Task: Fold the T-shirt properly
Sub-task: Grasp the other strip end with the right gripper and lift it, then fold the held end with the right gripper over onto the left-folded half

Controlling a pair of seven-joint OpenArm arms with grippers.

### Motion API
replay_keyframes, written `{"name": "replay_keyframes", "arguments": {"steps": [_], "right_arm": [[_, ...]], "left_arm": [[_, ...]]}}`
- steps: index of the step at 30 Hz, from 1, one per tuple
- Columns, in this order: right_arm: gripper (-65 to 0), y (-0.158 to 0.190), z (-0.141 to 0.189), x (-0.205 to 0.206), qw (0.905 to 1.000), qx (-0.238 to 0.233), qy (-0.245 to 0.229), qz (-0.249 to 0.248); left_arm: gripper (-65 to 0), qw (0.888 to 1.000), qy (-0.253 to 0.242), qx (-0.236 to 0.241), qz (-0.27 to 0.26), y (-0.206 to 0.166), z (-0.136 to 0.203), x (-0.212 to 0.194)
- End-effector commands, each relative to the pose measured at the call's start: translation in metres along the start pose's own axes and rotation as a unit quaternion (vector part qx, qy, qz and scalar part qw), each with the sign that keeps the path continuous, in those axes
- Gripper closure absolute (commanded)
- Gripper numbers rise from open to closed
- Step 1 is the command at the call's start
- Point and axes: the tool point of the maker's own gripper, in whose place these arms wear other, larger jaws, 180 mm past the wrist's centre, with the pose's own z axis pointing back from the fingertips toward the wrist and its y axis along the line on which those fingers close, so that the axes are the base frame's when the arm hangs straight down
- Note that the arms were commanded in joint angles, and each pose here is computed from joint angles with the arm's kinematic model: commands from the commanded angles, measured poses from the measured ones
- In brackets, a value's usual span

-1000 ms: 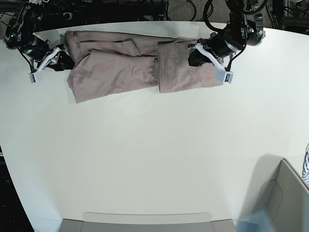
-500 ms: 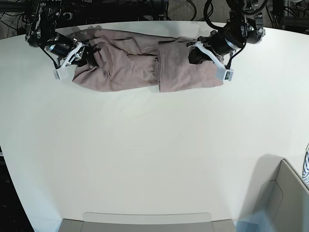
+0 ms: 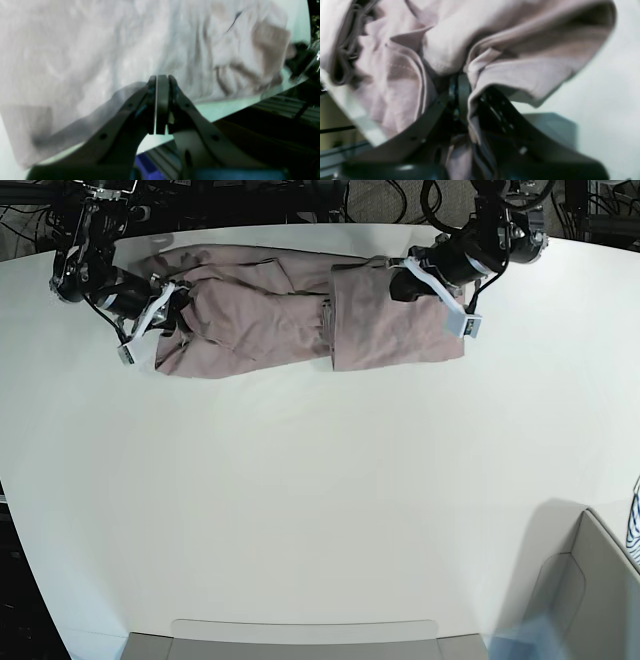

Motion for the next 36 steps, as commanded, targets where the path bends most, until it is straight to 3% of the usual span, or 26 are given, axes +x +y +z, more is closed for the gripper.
{"name": "replay_keyframes", "arguments": {"steps": [1, 8, 14, 17, 22, 27, 31, 36], "right_arm": [[0.0, -0.015, 0.008, 0.000, 0.9992, -0.030, 0.016, 0.019], [0.0, -0.080, 0.056, 0.046, 0.9888, -0.144, -0.035, 0.016], [0.0, -0.080, 0.063, 0.071, 0.9852, -0.159, -0.054, 0.036], [0.0, -0.057, 0.061, 0.077, 0.9841, -0.158, -0.058, 0.057], [0.0, -0.001, 0.062, 0.085, 0.9801, -0.161, -0.064, 0.097], [0.0, 0.059, 0.041, 0.087, 0.9760, -0.140, -0.048, 0.160], [0.0, 0.095, 0.016, 0.089, 0.9778, -0.115, -0.035, 0.172], [0.0, 0.157, -0.014, 0.088, 0.9861, -0.042, -0.054, 0.151]], "left_arm": [[-0.7, 1.000, -0.012, -0.002, -0.012, -0.001, 0.005, 0.008], [-0.7, 1.000, -0.001, 0.012, -0.025, 0.008, 0.013, 0.001], [-0.7, 1.000, 0.007, 0.014, -0.020, 0.009, 0.014, -0.007], [-0.7, 1.000, 0.007, 0.016, -0.021, 0.010, 0.015, -0.007], [-0.7, 0.998, -0.009, 0.061, -0.015, 0.042, 0.033, 0.005], [-0.7, 0.995, -0.032, 0.098, -0.003, 0.066, 0.051, 0.016], [-0.7, 0.994, -0.036, 0.104, 0.000, 0.070, 0.053, 0.017], [-0.7, 0.994, -0.035, 0.104, 0.001, 0.070, 0.053, 0.017]]}}
